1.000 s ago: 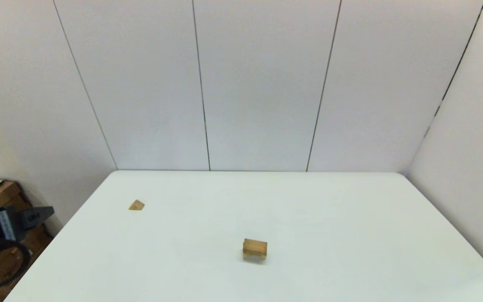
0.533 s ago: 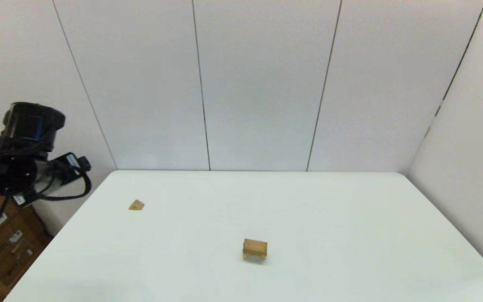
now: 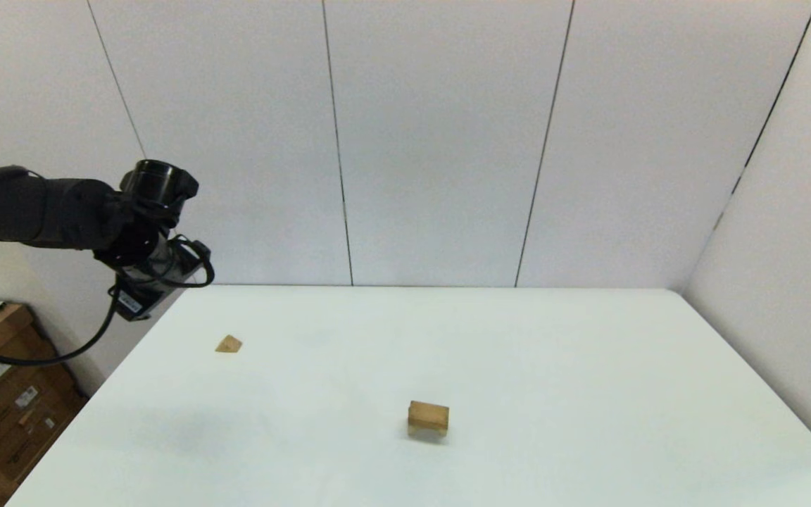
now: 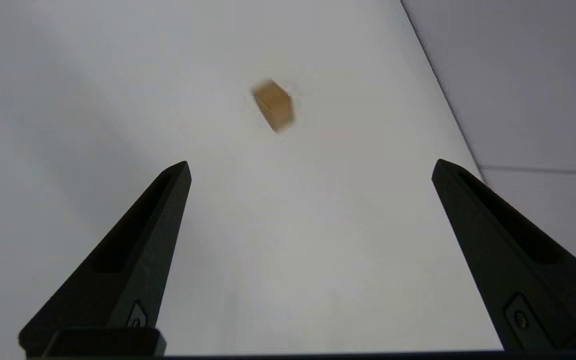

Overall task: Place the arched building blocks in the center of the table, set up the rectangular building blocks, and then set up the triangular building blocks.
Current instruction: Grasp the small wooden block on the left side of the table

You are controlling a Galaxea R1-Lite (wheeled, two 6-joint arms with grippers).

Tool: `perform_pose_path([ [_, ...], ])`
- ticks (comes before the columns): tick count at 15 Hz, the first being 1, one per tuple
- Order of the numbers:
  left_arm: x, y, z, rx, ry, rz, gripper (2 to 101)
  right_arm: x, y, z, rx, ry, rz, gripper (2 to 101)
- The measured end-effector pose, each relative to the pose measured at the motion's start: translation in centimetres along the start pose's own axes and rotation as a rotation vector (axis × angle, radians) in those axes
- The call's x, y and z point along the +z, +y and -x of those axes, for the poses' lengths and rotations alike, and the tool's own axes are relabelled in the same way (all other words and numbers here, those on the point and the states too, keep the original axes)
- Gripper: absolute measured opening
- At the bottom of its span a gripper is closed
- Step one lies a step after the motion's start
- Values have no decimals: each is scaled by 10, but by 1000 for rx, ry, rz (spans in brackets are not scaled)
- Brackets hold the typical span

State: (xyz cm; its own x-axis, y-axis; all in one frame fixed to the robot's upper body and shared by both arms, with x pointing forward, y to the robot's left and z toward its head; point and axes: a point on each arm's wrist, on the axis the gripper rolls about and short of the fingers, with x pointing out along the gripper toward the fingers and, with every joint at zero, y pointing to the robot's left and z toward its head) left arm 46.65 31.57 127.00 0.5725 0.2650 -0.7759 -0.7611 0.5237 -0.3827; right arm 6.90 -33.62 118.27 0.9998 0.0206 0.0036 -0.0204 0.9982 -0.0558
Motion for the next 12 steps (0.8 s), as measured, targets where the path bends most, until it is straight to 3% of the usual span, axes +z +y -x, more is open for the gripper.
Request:
perform_pose_path([
  [3,-6,-11,-22,10,88,72,978,0,0,0,0,0,0,977],
  [12,-7,-10,-86,87,133,123,978,0,0,0,0,0,0,977],
])
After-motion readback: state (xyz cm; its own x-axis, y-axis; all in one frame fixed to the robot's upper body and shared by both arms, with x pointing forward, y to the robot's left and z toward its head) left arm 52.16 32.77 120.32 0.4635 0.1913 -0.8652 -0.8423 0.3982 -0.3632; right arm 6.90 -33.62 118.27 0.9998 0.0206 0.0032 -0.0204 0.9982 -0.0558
